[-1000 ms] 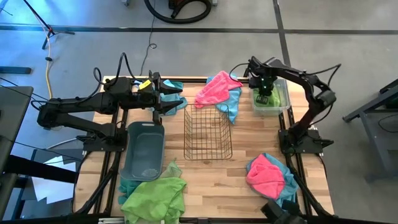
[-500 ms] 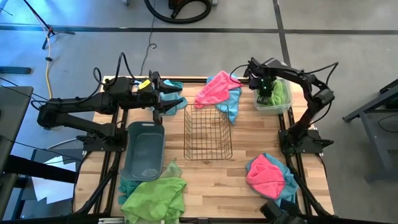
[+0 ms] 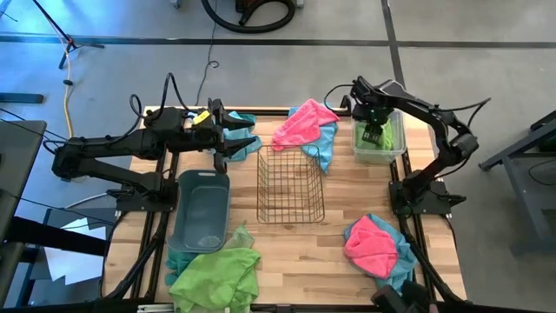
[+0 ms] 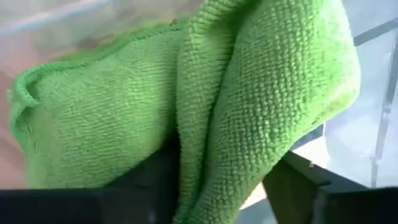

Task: Sort microfiber towel by color & place in baskets
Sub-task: Put the green towel into the transparent bin, then adjust the transparent bin on the table

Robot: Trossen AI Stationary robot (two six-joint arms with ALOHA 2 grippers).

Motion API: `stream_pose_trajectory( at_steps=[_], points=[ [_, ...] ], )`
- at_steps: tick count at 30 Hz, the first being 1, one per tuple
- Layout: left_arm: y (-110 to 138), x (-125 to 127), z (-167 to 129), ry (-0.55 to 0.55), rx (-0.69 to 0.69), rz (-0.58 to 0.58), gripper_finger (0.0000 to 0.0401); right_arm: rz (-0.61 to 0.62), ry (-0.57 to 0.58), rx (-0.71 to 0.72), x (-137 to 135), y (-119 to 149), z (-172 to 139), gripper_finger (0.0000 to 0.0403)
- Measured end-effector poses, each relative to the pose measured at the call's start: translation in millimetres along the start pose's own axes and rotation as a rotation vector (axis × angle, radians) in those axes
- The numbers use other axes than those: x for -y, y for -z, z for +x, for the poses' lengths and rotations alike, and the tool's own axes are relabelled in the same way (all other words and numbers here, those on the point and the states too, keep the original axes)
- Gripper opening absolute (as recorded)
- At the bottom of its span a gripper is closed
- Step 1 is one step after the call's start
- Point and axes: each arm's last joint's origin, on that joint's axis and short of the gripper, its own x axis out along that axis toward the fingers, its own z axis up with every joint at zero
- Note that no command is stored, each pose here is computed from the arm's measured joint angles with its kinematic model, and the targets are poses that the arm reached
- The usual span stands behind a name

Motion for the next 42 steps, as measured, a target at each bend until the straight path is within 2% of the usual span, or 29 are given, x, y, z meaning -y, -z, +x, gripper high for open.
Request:
stream_pose_trajectory(
  at_steps=[3,6,21,29,34,38,40,42],
  points=[
    [0.0,0.0,0.0,0.0,0.0,0.0,0.0188,-0.004,-0.009,0.004,-1.7,5.9,-5.9,0.0243],
    [0.0,0.0,0.0,0.0,0.0,0.0,0.0188,0.004,-0.008,0.033,-3.1,12.3,-14.0,0.0259],
    [0.0,0.0,0.0,0.0,0.0,0.0,0.0188,0.07,0.051,0.279,-12.0,52.0,-62.4,0.0261],
    [0.1,0.0,0.0,0.0,-0.001,0.0,0.0188,0.351,0.093,0.457,-9.1,57.7,-79.5,0.0261],
    [0.1,0.0,0.0,0.0,-0.001,0.0,0.0188,0.494,-0.004,0.532,-8.6,52.6,-81.0,0.0259],
    [0.1,0.0,0.0,0.0,-0.001,0.0,0.0188,0.631,-0.005,0.512,-3.5,42.3,-74.1,0.0228],
    [0.1,0.0,0.0,0.0,-0.001,0.0,0.0188,0.689,-0.014,0.522,0.4,33.7,-70.0,0.0186],
    [0.1,0.0,0.0,0.0,-0.001,0.0,0.0188,0.733,-0.015,0.532,4.3,24.4,-65.2,0.0127]
  ],
)
